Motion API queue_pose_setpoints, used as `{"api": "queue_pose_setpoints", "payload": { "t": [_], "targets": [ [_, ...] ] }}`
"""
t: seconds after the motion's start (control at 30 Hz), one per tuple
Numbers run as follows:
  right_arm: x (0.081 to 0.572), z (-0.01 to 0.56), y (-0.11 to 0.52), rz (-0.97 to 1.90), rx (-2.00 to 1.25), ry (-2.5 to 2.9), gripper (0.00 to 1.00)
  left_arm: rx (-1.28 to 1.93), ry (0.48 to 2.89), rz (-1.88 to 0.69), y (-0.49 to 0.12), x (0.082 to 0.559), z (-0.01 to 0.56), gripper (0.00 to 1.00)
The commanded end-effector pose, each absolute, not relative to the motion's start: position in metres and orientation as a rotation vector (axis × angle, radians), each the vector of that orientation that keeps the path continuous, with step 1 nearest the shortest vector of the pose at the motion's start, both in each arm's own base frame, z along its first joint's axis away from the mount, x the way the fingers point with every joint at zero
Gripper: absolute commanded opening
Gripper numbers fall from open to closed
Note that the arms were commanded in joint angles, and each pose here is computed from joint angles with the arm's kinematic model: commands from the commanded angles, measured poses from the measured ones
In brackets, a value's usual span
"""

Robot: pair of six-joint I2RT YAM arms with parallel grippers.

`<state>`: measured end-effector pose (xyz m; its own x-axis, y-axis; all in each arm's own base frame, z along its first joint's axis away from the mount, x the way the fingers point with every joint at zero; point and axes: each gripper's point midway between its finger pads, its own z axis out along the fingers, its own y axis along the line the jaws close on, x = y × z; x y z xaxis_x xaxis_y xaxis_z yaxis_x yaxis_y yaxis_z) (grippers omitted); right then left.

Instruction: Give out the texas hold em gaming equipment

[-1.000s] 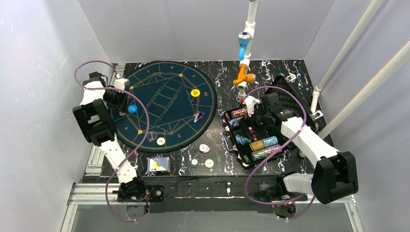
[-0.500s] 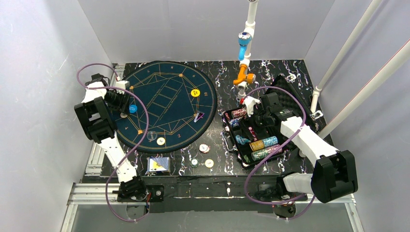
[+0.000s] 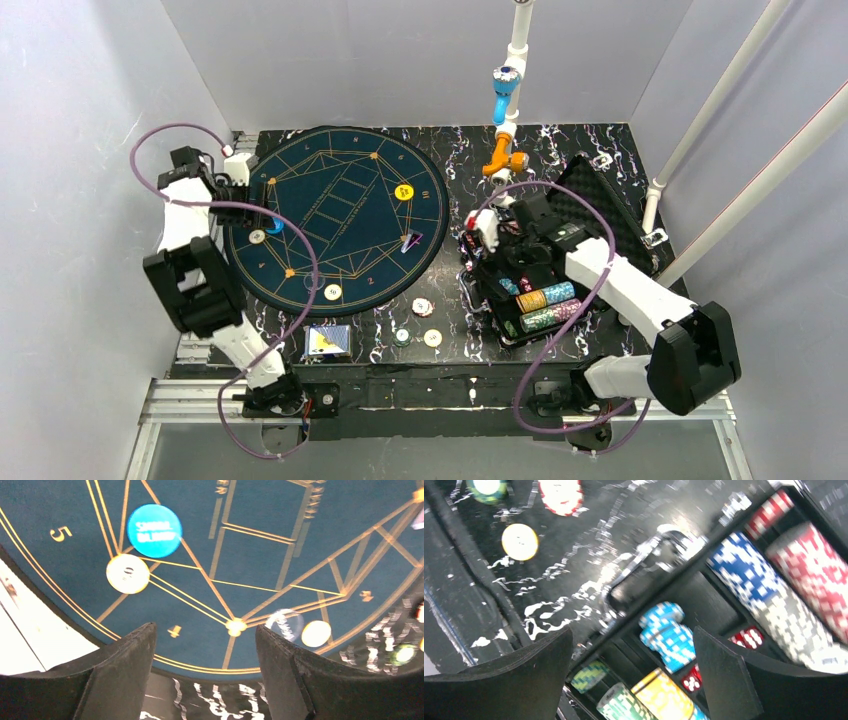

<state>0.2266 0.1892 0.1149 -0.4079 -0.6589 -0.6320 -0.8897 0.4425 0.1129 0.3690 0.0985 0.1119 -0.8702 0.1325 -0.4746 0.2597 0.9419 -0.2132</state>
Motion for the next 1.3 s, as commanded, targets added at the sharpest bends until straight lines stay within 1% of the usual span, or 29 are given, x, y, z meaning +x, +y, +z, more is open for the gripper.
{"api": "queue_pose_setpoints", "payload": {
  "t": [0.0,0.07,0.2,0.37,0.47,0.57,0.67,0.73,0.93,1.27],
  "targets": [
    [0.205,0.129,0.226,0.591,-1.539,2.041,0.97,0.143,2.513,-0.552,0.049,0.331,0.165,0.71],
    [0.189,0.127,0.243,0.569,-1.659,1.973,0.96,0.122,2.498,-0.575,0.036,0.316,0.171,0.71],
    [0.165,0.115,0.26,0.456,-1.852,1.923,0.9,0.092,2.471,-0.588,0.016,0.29,0.181,0.71],
    [0.138,0.1,0.281,0.379,-1.947,1.855,0.87,0.081,2.468,-0.542,0.012,0.272,0.185,0.72],
    [0.138,0.092,0.295,0.331,-1.934,1.839,0.84,0.051,2.471,-0.54,0.011,0.269,0.187,0.72],
    [0.138,0.08,0.305,0.301,-1.931,1.854,0.81,0.014,2.455,-0.607,0.004,0.271,0.19,0.72],
    [0.131,0.072,0.315,0.285,-1.955,1.842,0.81,-0.011,2.471,-0.671,0.0,0.273,0.187,0.72],
    [0.133,0.064,0.321,0.267,-1.938,1.843,0.83,-0.035,2.503,-0.669,0.002,0.271,0.184,0.73],
    [0.124,0.053,0.333,0.341,-1.968,1.862,0.84,-0.056,2.473,-0.681,0.0,0.275,0.19,0.73],
    [0.126,0.031,0.345,0.323,-2.013,1.924,0.81,-0.047,2.47,-0.688,-0.002,0.272,0.189,0.73]
  ]
}}
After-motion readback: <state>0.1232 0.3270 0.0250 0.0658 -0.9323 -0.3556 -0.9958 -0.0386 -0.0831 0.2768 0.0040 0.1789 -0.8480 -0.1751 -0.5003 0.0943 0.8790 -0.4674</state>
